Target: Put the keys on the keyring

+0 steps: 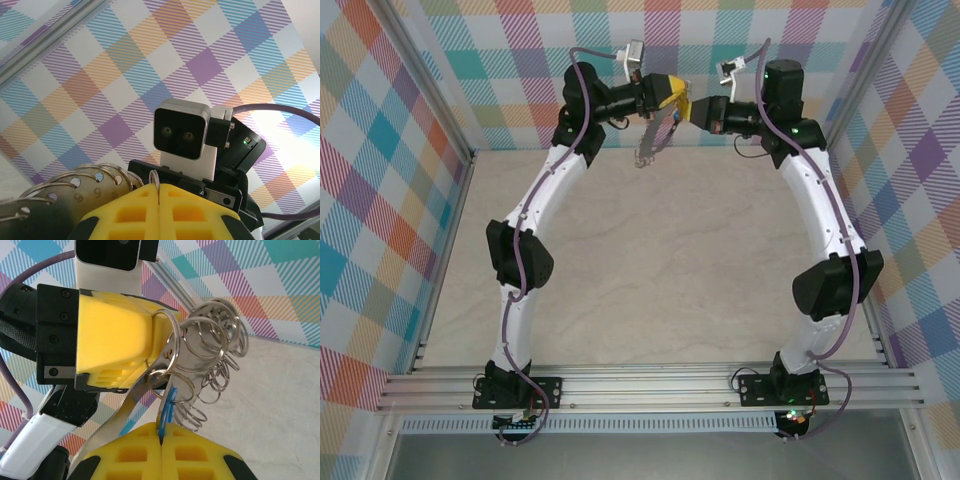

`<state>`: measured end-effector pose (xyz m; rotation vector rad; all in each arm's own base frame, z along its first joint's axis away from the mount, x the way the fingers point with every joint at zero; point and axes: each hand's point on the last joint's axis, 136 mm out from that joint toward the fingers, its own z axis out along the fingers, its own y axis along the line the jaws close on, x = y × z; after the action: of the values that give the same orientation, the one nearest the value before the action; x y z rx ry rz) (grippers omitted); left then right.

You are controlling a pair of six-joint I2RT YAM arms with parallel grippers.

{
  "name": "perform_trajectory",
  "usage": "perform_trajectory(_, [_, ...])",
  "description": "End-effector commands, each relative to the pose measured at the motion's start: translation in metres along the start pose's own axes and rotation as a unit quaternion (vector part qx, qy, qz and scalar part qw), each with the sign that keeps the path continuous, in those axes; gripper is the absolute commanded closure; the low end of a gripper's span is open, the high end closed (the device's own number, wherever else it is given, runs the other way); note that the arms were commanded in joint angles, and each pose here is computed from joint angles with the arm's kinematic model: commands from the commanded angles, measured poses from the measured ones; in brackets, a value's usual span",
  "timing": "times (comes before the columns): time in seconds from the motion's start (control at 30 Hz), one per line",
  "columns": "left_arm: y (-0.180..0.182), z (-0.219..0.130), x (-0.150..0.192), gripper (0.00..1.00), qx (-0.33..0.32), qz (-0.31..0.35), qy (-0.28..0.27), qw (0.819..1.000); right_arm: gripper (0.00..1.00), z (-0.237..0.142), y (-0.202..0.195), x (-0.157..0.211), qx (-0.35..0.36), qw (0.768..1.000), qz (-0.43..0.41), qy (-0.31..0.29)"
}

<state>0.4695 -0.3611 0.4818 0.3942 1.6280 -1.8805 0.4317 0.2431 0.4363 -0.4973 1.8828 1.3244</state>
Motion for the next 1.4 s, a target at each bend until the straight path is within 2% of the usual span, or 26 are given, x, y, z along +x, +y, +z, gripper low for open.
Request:
perform_trajectory(0.0, [-0.019,-0.002,-0.010,1.00,0.022,0.028,-0.015,0.999,1.00,0.010,0.020,0.003,-0.034,0.999,-0.020,0.017])
perform_trajectory(0.33, [-0.019,0.001,-0.007,1.00,0.025,0.028,-0.012,0.999,1.00,0.023,0.021,0.001,-0.070,0.997,0.003,0.035])
perform_trajectory(0.67, [-0.017,0.001,-0.009,1.00,0.025,0.028,-0.016,0.999,1.00,0.026,0.017,0.000,-0.065,0.997,0.013,0.033])
perform_trajectory(0.87, [-0.015,0.002,-0.009,1.00,0.029,0.024,-0.017,0.999,1.00,0.035,0.031,0.004,-0.120,0.990,0.030,0.062])
perform_trajectory(1.0, [-0.017,0.002,-0.010,1.00,0.030,0.025,-0.019,0.999,1.00,0.035,0.028,0.007,-0.121,0.990,0.040,0.067])
perform_trajectory(1.13, [-0.016,0.001,-0.011,1.00,0.029,0.026,-0.022,0.999,0.90,0.029,0.024,0.004,-0.110,0.991,0.045,0.059])
perform_trajectory(1.2, [-0.017,0.001,-0.011,1.00,0.030,0.026,-0.023,0.999,0.79,0.024,0.022,0.002,-0.105,0.992,0.048,0.053])
perform_trajectory(1.37, [-0.016,0.001,-0.013,1.00,0.029,0.027,-0.026,0.999,0.60,0.003,0.017,-0.003,-0.091,0.994,0.055,0.030])
